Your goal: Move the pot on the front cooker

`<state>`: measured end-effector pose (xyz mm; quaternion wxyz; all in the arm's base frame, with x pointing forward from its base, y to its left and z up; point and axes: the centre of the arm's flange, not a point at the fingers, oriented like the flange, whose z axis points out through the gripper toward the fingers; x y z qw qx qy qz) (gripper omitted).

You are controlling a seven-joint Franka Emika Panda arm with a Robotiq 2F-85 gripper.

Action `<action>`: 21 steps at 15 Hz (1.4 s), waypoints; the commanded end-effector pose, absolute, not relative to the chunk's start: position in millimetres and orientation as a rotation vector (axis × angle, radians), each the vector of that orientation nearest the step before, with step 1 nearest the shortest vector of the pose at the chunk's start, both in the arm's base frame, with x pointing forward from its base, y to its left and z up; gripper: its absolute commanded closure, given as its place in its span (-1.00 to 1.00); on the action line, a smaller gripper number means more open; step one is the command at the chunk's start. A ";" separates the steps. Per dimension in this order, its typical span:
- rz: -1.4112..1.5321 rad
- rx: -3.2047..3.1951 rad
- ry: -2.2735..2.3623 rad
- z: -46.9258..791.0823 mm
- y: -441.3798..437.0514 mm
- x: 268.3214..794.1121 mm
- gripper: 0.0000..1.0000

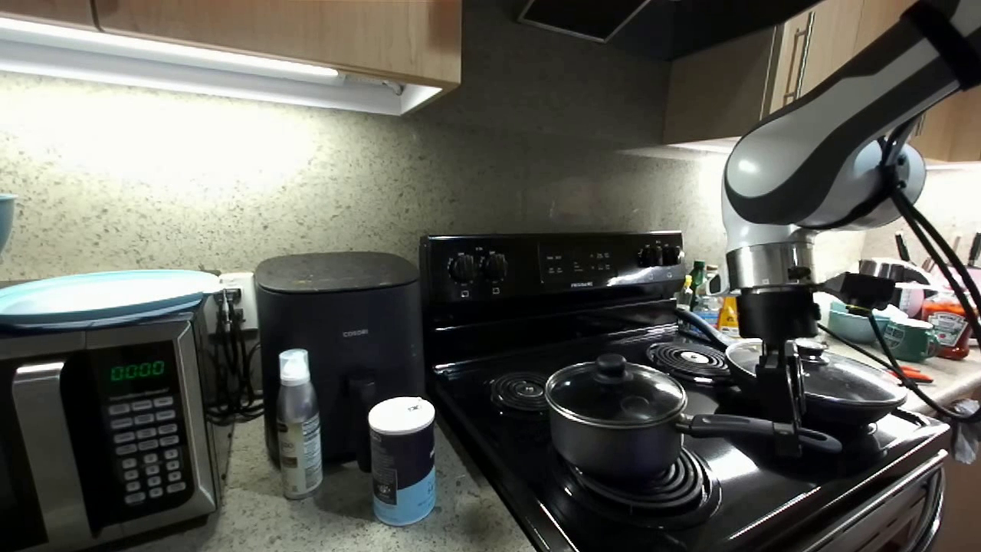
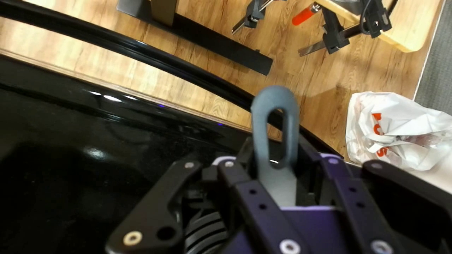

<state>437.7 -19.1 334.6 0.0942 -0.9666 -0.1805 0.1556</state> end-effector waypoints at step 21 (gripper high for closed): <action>0.656 -2.846 -0.622 321.7 -18.2 421.5 0.86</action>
